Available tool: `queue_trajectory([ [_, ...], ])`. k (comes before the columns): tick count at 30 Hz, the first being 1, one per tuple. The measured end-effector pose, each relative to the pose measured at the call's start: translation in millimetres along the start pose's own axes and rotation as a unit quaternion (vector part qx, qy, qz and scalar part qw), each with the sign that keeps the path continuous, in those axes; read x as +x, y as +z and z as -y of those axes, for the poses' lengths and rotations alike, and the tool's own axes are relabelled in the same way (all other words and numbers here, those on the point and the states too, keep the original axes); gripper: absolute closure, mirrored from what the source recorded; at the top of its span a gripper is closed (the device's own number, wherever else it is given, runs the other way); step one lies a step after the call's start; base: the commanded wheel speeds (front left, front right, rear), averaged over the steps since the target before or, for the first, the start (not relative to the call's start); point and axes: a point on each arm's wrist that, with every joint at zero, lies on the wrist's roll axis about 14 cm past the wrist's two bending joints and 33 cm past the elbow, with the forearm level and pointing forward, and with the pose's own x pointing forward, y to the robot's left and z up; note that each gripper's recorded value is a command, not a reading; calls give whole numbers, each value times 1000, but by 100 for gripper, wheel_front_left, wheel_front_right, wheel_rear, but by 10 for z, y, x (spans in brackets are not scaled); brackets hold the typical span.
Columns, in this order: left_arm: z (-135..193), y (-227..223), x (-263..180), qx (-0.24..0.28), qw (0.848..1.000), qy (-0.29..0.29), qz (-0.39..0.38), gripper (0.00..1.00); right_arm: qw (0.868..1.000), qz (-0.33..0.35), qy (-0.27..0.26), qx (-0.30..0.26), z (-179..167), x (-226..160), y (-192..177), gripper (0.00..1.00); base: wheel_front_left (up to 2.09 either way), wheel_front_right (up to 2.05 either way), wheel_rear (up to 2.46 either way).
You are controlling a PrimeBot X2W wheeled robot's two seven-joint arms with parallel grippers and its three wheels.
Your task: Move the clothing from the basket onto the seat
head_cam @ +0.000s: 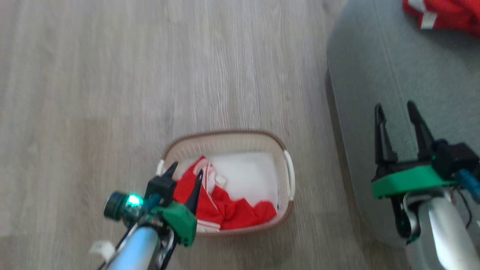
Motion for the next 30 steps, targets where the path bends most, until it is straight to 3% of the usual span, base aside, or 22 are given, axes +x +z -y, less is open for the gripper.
queue_trajectory([
  [7,125,-430,488,32,994,-61,-80,0,1000,-24,-15,-7,147,276,-288,0,0,0,0],
  [14,180,-1131,783,57,976,-103,-185,0,998,-59,-27,-15,290,473,-692,0,0,0,0],
  [20,91,-1643,920,86,955,-110,-262,0,995,-95,-37,-8,383,501,-1037,0,0,0,0],
  [30,-187,-1848,1116,123,942,-69,-304,0,993,-114,-42,-4,431,501,-1224,0,0,0,0],
])
